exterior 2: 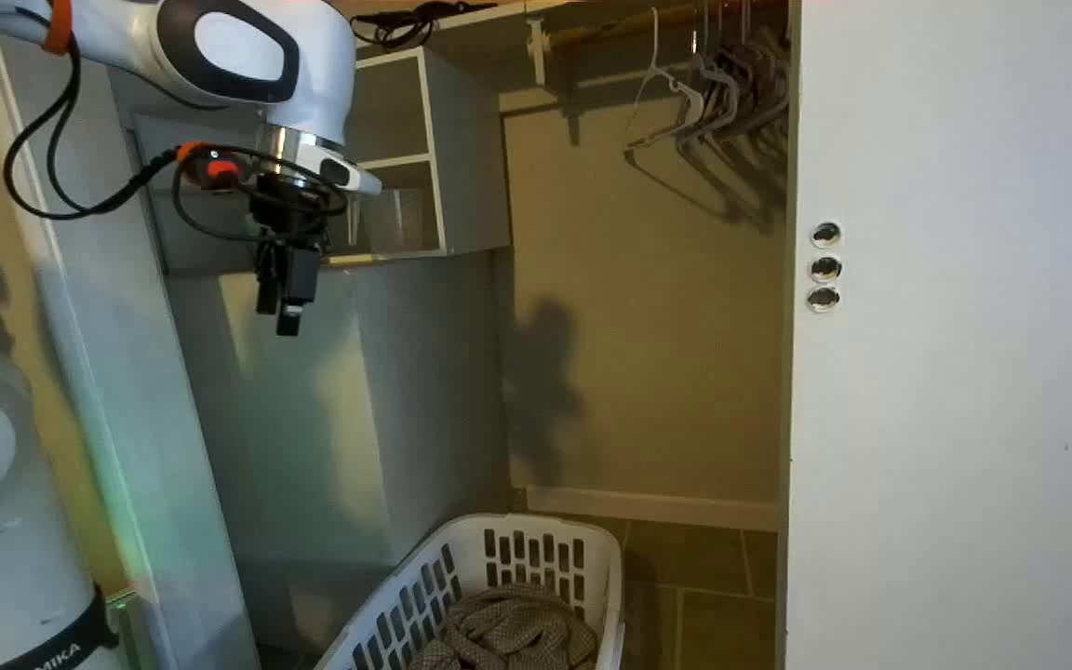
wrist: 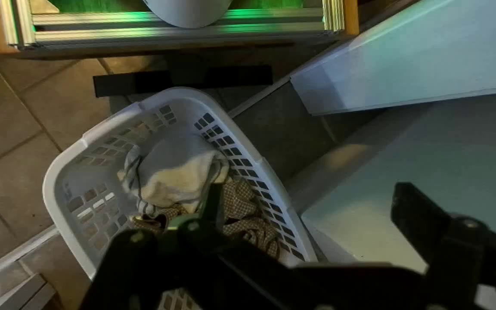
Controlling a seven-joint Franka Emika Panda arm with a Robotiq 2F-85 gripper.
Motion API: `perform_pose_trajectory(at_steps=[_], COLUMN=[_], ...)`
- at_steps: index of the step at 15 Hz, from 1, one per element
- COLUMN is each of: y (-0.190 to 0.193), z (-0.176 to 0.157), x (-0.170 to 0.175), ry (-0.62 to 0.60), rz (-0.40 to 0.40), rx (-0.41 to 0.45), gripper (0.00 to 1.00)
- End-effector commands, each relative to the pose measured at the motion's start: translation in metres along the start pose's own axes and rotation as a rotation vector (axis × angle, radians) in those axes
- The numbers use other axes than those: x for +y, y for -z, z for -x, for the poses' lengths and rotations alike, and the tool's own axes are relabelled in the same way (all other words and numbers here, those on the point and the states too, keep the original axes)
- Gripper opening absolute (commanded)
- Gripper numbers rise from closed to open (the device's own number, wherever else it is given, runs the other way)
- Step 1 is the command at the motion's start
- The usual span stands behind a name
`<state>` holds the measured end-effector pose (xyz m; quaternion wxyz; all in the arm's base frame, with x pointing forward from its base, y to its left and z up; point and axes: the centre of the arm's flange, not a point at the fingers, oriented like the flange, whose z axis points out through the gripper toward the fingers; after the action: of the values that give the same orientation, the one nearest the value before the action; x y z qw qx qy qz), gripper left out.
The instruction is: Move the clear jar from the bottom shelf onto the top shelf
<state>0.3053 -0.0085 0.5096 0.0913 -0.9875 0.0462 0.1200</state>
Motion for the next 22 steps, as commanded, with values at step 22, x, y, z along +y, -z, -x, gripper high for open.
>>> perform_pose_trajectory(at_steps=[22], y=[0.189], z=[-0.016], x=[-0.160], ry=[0.364], rz=[0.160], rx=[0.311], gripper=[1.00])
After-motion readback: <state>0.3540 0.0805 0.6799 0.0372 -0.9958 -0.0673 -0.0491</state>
